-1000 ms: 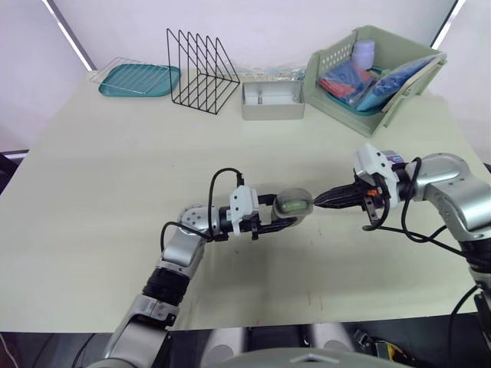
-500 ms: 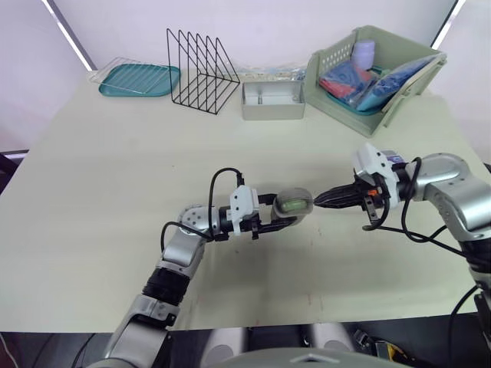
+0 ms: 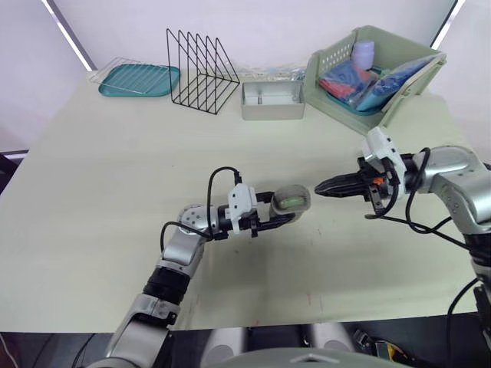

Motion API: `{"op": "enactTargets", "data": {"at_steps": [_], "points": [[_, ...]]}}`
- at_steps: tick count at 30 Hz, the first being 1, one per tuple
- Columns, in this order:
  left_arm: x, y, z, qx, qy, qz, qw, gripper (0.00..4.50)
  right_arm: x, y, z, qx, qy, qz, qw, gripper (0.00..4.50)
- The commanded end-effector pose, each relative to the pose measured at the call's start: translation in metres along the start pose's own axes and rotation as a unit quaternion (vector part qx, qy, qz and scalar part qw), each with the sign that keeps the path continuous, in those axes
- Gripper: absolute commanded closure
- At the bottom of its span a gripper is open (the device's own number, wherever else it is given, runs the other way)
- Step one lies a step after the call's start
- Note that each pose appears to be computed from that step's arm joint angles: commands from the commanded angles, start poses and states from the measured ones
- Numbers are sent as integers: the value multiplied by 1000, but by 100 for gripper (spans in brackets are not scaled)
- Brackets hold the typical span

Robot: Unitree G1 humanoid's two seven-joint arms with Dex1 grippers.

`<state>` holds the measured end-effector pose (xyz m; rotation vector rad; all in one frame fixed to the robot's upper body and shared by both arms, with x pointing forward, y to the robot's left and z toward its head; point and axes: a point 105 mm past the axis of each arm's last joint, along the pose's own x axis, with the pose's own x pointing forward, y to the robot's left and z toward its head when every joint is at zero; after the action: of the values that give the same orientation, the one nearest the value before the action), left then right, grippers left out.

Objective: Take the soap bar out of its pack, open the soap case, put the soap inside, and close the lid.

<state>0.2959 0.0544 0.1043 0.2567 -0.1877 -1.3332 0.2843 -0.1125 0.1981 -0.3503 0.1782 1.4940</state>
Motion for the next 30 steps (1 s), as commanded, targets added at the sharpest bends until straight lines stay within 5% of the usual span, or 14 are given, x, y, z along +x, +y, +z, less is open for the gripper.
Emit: {"op": "enactTargets", "data": {"at_steps": [1,30], "points": [[-1,5,8,11,-19,11,1000,260,5,3,23,-26,-34,4,999,443],[0,6,6,11,-18,16,1000,260,32,-10,-11,-44,6,-8,999,443]]}}
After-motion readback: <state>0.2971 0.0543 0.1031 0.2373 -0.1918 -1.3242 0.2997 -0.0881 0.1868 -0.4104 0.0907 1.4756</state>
